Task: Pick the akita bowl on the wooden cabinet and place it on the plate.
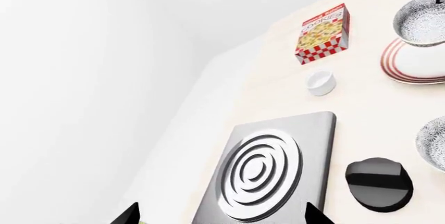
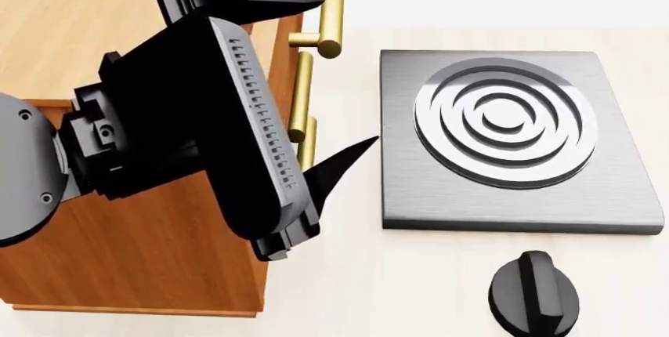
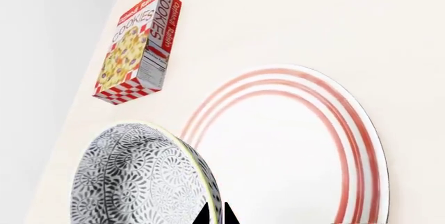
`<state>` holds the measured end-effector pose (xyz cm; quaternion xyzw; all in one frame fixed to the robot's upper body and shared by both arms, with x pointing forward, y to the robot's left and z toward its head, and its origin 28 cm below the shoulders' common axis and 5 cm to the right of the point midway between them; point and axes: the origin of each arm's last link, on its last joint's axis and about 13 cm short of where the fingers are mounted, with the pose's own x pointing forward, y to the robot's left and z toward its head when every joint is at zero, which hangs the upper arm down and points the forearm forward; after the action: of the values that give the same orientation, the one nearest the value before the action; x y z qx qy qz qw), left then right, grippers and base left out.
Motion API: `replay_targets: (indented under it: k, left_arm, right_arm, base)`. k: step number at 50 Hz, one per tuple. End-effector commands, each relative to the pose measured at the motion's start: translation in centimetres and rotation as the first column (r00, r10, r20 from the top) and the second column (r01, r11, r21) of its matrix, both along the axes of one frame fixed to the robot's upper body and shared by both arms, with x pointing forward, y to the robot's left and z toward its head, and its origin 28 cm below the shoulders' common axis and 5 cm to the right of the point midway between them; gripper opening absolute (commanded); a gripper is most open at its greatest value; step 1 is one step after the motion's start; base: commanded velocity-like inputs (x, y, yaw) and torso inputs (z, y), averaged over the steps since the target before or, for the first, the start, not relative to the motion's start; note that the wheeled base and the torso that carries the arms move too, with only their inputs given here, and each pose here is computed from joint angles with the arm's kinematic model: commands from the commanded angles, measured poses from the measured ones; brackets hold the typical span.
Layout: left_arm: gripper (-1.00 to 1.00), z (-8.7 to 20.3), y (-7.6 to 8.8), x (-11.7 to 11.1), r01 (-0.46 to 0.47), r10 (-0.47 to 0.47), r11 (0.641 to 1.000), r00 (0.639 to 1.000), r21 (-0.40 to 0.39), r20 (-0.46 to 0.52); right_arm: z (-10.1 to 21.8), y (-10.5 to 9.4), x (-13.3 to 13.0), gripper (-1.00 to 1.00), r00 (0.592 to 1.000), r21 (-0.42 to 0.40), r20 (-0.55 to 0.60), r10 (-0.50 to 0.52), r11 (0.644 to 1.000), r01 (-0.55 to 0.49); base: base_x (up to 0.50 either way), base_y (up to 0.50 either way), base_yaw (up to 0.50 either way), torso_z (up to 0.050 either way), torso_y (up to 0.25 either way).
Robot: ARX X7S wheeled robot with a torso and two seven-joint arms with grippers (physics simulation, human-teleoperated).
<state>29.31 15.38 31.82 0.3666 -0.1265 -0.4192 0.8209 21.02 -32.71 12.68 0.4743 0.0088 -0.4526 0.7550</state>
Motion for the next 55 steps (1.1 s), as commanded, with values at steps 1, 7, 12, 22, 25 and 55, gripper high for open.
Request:
replay_targets:
  k: [1,7,12,22,25,55]
  left_arm:
    - [1.0,-0.3,0.0,0.2,-0.003,0.003,1.0,1.0,0.0,-0.006]
    - [1.0,-0.4,0.0,0.3,-0.003,0.003,1.0,1.0,0.003,-0.008]
    - [1.0,-0.4,-0.1,0.4,-0.003,0.003,1.0,1.0,0.005,-0.011]
    - [1.0,-0.6,-0.1,0.5,-0.005,0.005,1.0,1.0,0.008,-0.016]
    - [1.0,-0.7,-0.2,0.6,-0.005,0.005,1.0,1.0,0.007,-0.018]
    - [1.0,-1.2,-0.1,0.8,-0.016,0.016,1.0,0.999,0.008,-0.028]
  right_arm:
    - [0.6,-0.2,0.8,-1.0,0.999,-0.059,-0.019,0.047,0.997,-0.048]
    - [-0.2,-0.4,0.5,-1.0,0.999,-0.047,-0.035,0.034,0.998,-0.036]
    - [-0.9,-0.7,0.1,-1.0,0.999,-0.035,-0.046,0.02,0.999,-0.022]
    - [-1.3,-1.0,-0.3,-1.0,0.999,-0.034,-0.045,-0.004,0.999,0.002]
    - [-1.3,-1.0,-0.3,-1.0,0.999,-0.034,-0.044,-0.005,0.999,0.004]
    - [-2.7,-1.5,-0.1,-1.0,0.997,-0.023,-0.075,-0.016,1.0,0.014]
  base:
    - [0.0,0.0,0.0,0.0,0.0]
    - [0.0,0.0,0.0,0.0,0.0]
    - [0.0,0.0,0.0,0.0,0.002]
    - [0.0,0.0,0.0,0.0,0.0]
    - [0.0,0.0,0.0,0.0,0.0]
    - [0.0,0.0,0.0,0.0,0.0]
